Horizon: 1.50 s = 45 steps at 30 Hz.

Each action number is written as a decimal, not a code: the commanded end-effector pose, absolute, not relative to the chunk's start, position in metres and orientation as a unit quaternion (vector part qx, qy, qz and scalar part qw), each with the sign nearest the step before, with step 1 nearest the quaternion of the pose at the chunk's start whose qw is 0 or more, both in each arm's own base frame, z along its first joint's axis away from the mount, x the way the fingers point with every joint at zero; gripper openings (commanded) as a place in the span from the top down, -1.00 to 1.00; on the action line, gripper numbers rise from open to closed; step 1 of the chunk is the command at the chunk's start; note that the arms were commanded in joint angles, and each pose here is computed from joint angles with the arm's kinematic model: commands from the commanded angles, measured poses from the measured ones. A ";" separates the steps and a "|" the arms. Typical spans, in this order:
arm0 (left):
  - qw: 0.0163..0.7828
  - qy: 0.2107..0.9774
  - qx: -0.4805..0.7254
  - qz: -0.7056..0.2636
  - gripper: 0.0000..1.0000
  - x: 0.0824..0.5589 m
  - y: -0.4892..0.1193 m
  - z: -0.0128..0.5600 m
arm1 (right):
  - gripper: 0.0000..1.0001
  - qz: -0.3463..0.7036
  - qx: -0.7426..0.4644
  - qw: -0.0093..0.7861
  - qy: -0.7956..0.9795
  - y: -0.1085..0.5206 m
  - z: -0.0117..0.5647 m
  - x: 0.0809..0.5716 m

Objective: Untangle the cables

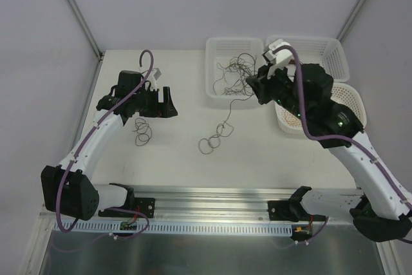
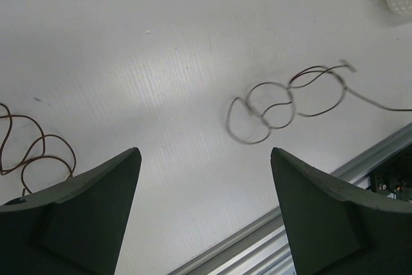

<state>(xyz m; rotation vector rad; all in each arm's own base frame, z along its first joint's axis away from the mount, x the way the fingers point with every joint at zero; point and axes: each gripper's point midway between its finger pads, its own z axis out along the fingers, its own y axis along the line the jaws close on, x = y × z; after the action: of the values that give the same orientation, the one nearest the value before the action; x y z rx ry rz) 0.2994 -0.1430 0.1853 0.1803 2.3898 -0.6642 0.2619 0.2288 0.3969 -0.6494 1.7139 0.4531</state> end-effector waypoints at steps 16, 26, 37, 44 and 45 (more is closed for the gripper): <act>0.266 0.893 0.044 -0.360 -0.63 0.266 -0.202 0.181 | 0.99 0.208 -0.222 0.633 0.712 0.206 0.444 0.255; 0.334 0.875 0.020 -0.349 -0.63 0.233 -0.189 0.181 | 0.99 0.257 -0.220 0.648 0.682 0.208 0.456 0.237; 0.310 0.883 0.060 -0.348 -0.53 0.223 -0.243 0.142 | 0.99 0.224 -0.194 0.618 0.728 0.211 0.403 0.258; 0.324 0.872 0.076 -0.358 -0.32 0.232 -0.308 0.122 | 0.99 0.179 -0.146 0.616 0.753 0.199 0.381 0.277; 0.326 0.870 0.073 -0.363 -0.30 0.235 -0.316 0.123 | 0.99 0.171 -0.140 0.614 0.758 0.197 0.377 0.279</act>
<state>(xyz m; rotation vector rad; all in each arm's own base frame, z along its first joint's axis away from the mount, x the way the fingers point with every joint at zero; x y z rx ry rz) 0.2059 -0.2872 0.1012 0.2799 2.4208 -0.9074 0.2664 0.2077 0.3634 -0.4483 1.7873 0.4365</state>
